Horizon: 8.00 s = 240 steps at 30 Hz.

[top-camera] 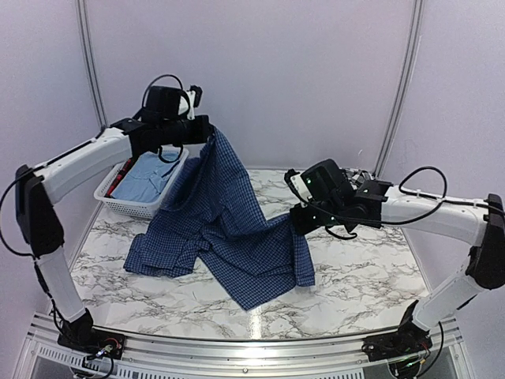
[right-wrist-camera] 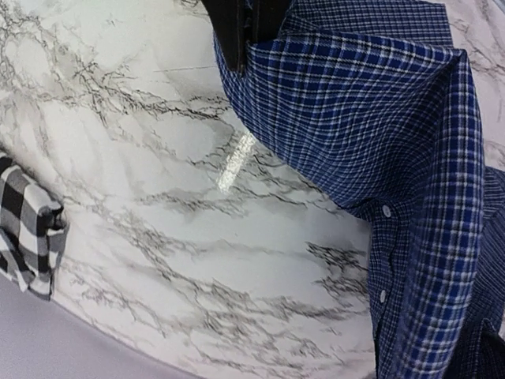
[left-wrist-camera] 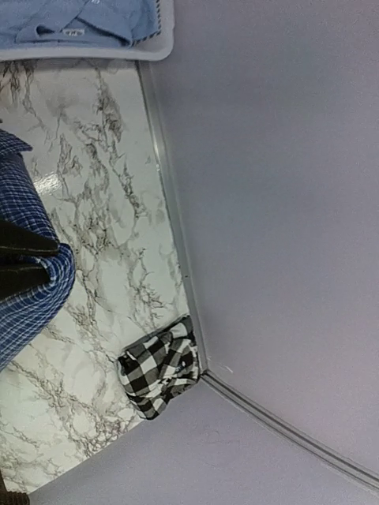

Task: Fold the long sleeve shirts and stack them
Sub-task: Place the crumpled shirt at the center of the board, then flatten out the crumpled shirt at the center of the board.

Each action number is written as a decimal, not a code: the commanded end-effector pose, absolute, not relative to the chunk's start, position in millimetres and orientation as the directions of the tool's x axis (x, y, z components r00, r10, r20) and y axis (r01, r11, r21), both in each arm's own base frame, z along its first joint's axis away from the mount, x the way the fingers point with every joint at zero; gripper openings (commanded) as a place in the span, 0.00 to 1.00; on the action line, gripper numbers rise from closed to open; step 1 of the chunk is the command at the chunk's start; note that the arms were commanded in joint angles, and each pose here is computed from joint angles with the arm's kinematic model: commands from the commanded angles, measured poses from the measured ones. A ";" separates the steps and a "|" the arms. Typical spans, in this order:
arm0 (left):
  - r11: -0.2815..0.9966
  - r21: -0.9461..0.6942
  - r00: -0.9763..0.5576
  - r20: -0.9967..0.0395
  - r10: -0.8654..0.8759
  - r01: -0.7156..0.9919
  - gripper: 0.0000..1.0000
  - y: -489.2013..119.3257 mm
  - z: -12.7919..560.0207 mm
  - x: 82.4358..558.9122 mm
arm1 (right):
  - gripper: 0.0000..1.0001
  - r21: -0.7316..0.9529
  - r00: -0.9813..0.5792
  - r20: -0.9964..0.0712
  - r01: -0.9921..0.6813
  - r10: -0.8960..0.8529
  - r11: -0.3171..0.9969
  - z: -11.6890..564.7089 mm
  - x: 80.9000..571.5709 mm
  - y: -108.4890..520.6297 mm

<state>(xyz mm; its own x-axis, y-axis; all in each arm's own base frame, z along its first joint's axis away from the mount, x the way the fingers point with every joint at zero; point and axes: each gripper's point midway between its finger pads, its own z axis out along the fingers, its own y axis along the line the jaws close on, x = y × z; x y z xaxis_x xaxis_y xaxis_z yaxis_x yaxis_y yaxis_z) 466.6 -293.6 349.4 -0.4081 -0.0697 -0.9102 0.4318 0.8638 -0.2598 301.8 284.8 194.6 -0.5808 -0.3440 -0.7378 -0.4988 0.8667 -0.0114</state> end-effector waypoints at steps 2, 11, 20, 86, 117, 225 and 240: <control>0.819 -0.367 -0.542 -0.836 -0.084 0.440 0.00 -342.9 293.3 488.9 | 0.00 0.018 -0.675 -0.701 -0.339 -0.230 0.941 146.2 330.3 262.0; 0.836 -0.426 -0.676 -0.731 -0.094 0.345 0.08 -385.6 185.1 525.2 | 0.00 -0.074 -0.748 -0.624 -0.232 -0.227 0.970 81.2 348.0 240.2; 0.842 -0.400 -0.682 -0.729 -0.053 0.363 0.66 -387.8 175.9 521.2 | 0.27 -0.092 -0.752 -0.615 -0.228 -0.235 0.969 79.6 344.5 232.2; 0.969 -0.007 -0.852 -0.478 0.212 0.245 0.00 -374.1 0.5 136.8 | 0.62 0.028 -0.787 -0.541 -0.369 -0.296 0.929 92.1 218.3 254.9; 0.973 -0.024 -0.922 -0.327 0.209 0.229 0.00 -263.9 18.3 94.0 | 0.00 0.125 -0.842 -0.499 -0.306 -0.207 0.944 83.5 161.4 256.1; 0.956 0.066 -0.554 -0.802 0.221 0.286 0.23 -370.1 145.9 551.0 | 0.47 0.214 -0.688 -0.719 -0.357 -0.101 0.909 119.1 366.2 299.0; 0.968 -0.123 -0.576 -0.817 0.027 0.219 0.87 -324.7 226.9 498.8 | 0.47 0.197 -0.688 -0.713 -0.381 -0.135 0.903 117.7 365.1 300.3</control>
